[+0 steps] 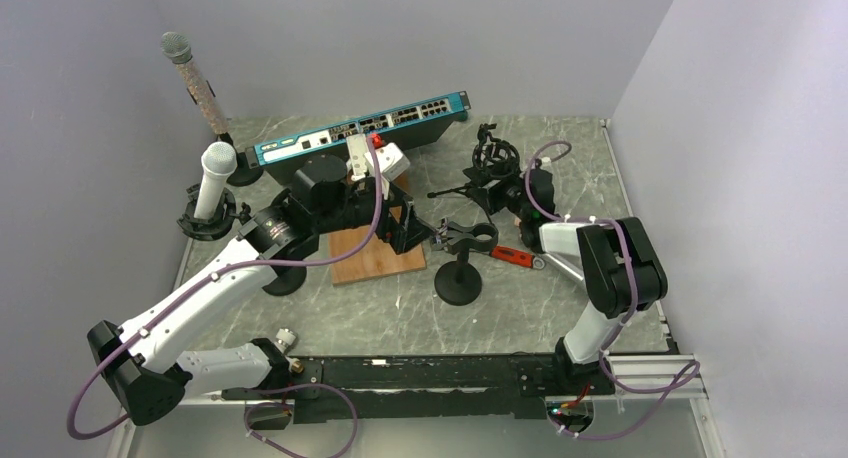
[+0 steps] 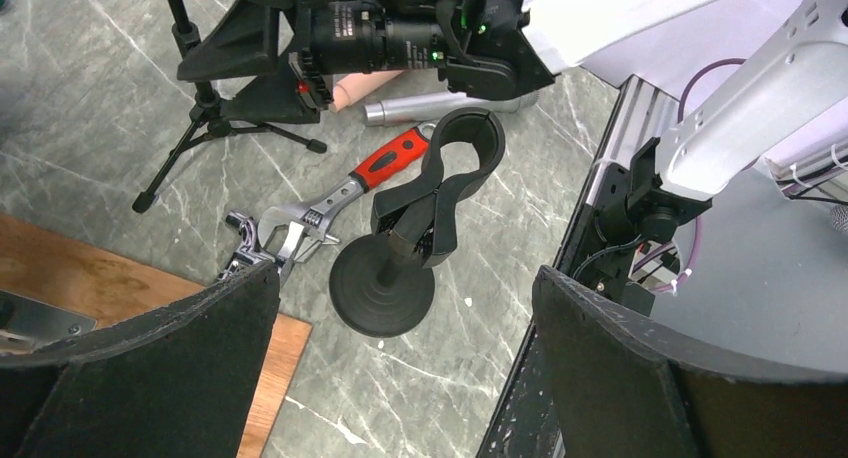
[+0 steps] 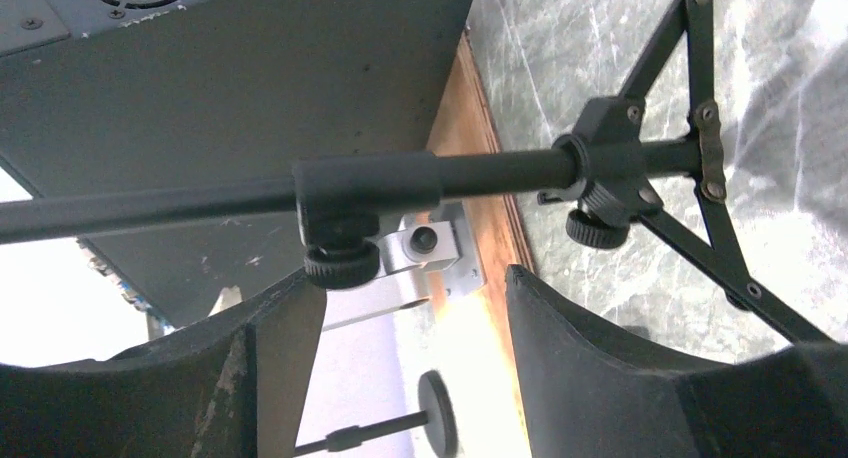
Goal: Remove the microphone from the stand
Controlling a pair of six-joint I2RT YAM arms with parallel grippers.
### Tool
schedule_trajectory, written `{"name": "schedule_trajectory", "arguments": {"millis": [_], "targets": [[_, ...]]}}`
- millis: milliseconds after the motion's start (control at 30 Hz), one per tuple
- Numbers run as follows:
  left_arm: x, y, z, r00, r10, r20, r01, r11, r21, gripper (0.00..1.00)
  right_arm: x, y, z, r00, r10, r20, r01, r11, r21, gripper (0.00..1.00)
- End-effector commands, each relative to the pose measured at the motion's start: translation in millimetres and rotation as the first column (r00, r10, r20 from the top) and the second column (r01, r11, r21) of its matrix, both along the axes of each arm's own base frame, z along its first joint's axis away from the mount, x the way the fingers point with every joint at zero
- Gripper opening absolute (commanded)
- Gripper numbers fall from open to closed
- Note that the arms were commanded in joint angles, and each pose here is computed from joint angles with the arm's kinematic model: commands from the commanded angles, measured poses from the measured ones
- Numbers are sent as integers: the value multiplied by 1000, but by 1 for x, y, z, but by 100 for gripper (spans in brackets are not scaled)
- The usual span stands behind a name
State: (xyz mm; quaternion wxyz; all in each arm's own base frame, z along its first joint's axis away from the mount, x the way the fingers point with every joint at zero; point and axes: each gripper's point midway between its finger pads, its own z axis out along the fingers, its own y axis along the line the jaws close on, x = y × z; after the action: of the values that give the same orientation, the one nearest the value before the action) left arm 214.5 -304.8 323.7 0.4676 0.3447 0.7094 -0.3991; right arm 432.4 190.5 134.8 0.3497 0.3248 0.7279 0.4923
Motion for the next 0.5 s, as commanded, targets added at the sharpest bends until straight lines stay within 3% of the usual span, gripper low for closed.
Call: {"name": "schedule_trajectory", "arguments": {"millis": [0,200,467], "targets": [[-8,1,37,997,-23,79,29,997,-72,99,2,-8,34,991,-69,111,51,986,158,68],[-5,4,36,997,-2,79,7,998,-62,99,9,-14,28,991,-91,95,76,985,154,57],[-2,-1,29,998,-11,65,14,999,-49,99,26,-13,39,993,-78,90,67,990,122,56]]}}
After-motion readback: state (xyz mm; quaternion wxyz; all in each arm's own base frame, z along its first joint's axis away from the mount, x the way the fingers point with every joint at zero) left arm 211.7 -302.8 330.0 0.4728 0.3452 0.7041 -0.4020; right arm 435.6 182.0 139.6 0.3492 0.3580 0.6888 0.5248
